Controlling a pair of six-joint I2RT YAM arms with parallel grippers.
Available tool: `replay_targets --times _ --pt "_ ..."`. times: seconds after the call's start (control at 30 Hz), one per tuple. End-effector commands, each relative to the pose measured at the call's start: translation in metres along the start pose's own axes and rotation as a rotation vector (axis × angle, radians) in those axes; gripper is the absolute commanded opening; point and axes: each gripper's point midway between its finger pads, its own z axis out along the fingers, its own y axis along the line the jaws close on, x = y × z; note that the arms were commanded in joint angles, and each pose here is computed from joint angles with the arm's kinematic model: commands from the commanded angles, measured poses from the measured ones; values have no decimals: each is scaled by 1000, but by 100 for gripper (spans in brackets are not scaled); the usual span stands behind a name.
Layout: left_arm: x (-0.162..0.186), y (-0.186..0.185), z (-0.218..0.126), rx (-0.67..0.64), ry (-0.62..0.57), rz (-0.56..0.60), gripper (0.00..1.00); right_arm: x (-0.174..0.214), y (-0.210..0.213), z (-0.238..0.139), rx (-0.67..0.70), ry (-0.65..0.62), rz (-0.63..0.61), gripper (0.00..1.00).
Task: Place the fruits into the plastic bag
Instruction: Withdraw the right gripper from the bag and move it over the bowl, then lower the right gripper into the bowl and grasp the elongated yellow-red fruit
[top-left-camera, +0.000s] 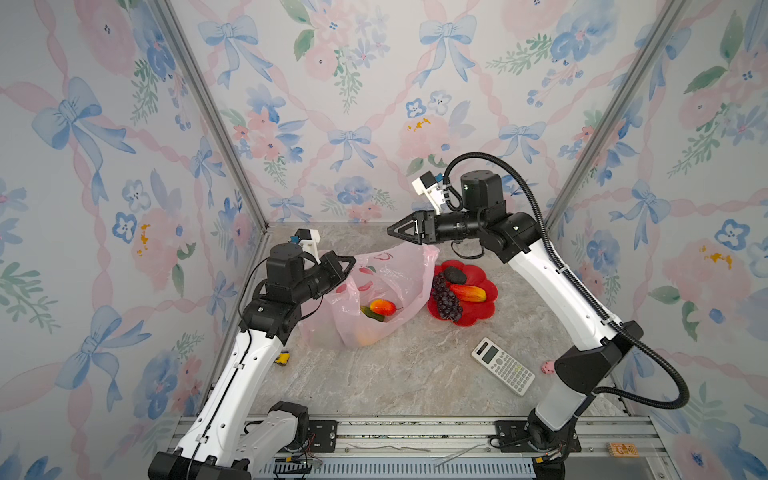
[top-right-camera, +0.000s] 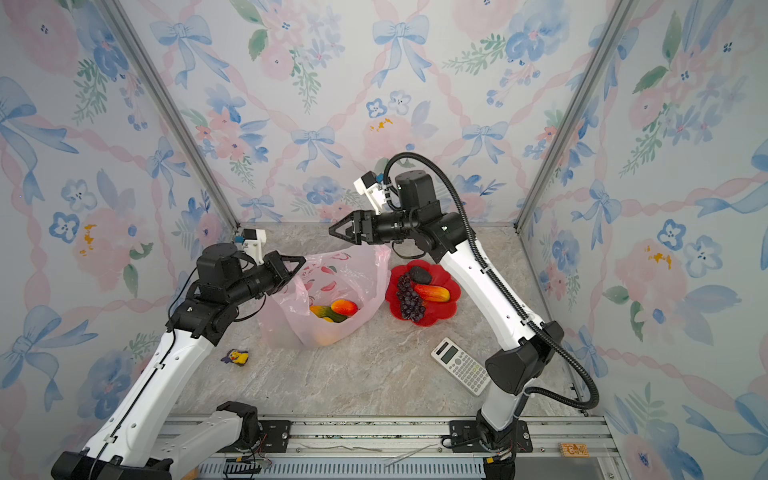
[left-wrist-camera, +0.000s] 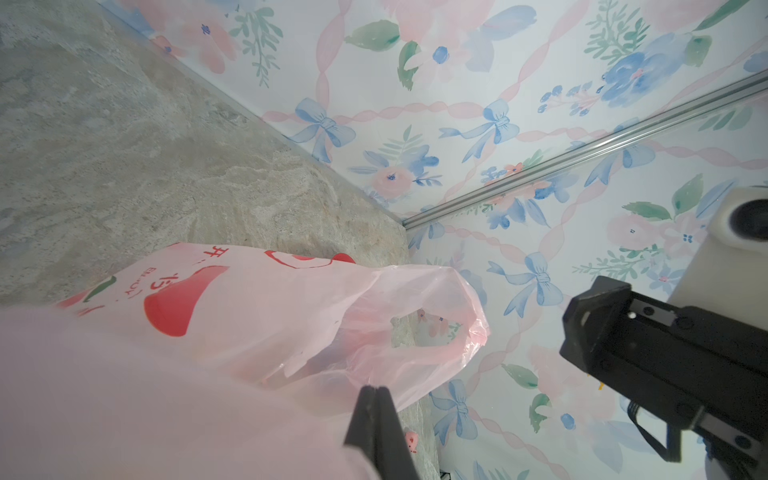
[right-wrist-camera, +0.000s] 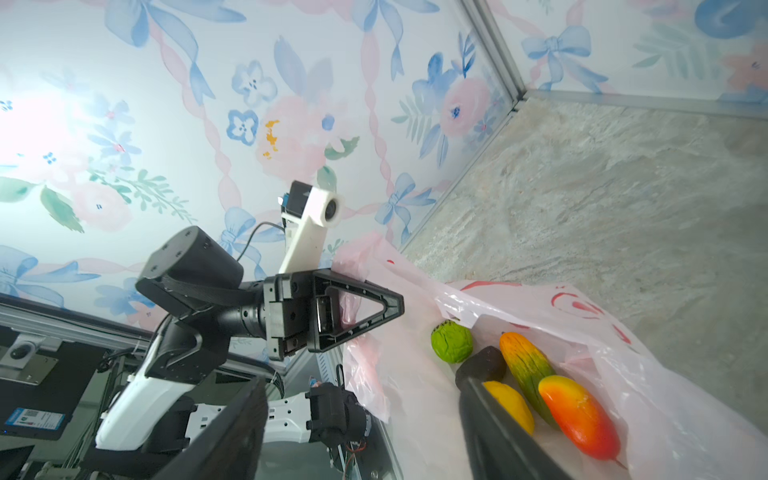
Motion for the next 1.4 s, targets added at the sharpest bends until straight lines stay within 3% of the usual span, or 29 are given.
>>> replay_targets --times 0.0,0.13,0.33,0.53,0.57,0.6,0.7,0.8,0.9,1.07,1.23,1.37 --pt "-1 -8 -5 30 -14 5 0 -20 1 -30 -4 -88 5 76" --pt "0 -6 -5 28 -12 3 0 -29 -23 -65 54 -175 48 76" --pt "3 -4 -5 28 -8 2 0 -19 -105 -117 257 -312 329 75" --pt "4 -3 -4 29 -5 -1 0 53 -204 -187 649 -363 695 78" --pt "5 -2 -4 27 -4 -2 0 68 -216 -195 680 -367 757 81" --pt "5 -2 -4 28 -6 -1 0 80 -225 -201 698 -377 811 93" --pt "5 -1 -5 28 -9 -2 0 104 -240 -213 764 -384 865 96" --pt "5 1 -4 25 -11 -8 0 130 -249 -231 916 -365 906 96" --pt "4 0 -4 25 -12 -7 0 149 -260 -239 984 -339 988 96" --pt "2 -2 -1 29 -11 -5 0 173 -280 -204 855 -302 1204 99" --pt "0 -2 1 27 -10 -3 0 197 -284 -203 1029 -310 1318 91" --pt "0 -2 2 26 -8 -2 0 201 -292 -198 1058 -401 1396 91"
